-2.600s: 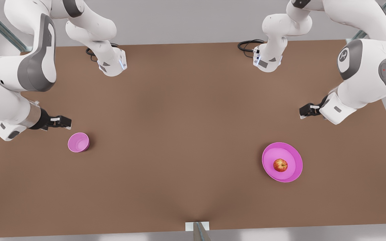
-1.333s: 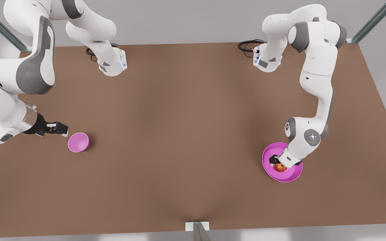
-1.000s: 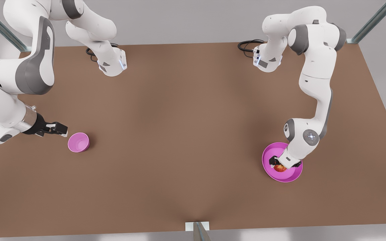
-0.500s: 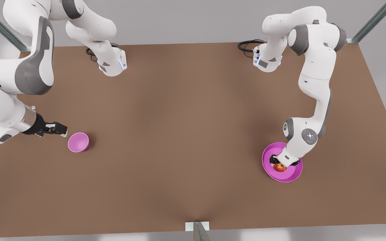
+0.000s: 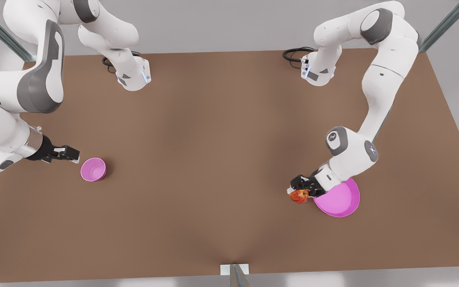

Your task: Use the left arm to pick up the apple from the plate, transfer it to the gripper of the right arm, and then use the right arm to place it into the bowl

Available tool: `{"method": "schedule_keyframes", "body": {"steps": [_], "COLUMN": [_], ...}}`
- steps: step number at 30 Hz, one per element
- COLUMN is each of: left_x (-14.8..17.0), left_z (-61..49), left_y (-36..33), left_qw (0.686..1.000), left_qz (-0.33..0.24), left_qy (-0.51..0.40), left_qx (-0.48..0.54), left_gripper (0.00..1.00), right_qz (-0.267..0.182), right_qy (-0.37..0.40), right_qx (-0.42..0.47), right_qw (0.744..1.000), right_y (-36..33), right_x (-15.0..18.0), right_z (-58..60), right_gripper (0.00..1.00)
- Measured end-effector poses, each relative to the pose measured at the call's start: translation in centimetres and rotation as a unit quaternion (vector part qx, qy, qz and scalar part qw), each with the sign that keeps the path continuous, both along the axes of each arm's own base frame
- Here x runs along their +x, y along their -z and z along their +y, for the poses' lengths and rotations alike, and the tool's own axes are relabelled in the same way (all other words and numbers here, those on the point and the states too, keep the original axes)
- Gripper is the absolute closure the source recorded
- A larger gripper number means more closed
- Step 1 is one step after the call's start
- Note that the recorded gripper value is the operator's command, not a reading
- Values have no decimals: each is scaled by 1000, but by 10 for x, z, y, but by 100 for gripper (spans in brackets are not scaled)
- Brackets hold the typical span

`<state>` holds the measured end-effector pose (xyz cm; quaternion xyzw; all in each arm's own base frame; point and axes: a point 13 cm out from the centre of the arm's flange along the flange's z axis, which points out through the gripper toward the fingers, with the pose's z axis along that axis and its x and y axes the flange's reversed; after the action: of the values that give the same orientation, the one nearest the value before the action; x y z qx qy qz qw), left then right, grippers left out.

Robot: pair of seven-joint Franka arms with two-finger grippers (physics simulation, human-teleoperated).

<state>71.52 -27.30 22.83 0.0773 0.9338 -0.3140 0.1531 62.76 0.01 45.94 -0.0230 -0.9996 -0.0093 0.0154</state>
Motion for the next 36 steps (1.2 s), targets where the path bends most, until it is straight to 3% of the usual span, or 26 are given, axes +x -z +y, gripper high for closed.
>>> {"method": "schedule_keyframes", "body": {"steps": [6,10,13,18,24,30,36], "left_x": [4,-25,-52,-72,-69,-72,-72], "left_z": [-116,-191,-238,-281,-344,-360,-364], "left_y": [-58,-96,-107,-103,-98,-74,-67], "left_qw": [972,937,915,885,858,848,834], "left_qz": [46,39,11,-57,-181,-256,-316], "left_qy": [38,98,146,189,214,224,235], "left_qx": [-229,-334,-377,-422,-430,-406,-387], "left_gripper": [24,24,27,27,27,26,25], "right_qz": [0,18,52,105,150,108,62], "right_qy": [-8,-2,8,33,143,210,182], "right_qx": [17,113,217,359,522,603,664], "right_qw": [1000,993,975,927,827,762,723], "right_y": [0,23,68,130,176,202,199], "right_x": [0,8,24,27,-16,-1,12], "right_z": [19,63,121,221,288,285,325], "right_gripper": [0,0,0,0,0,0,0]}}
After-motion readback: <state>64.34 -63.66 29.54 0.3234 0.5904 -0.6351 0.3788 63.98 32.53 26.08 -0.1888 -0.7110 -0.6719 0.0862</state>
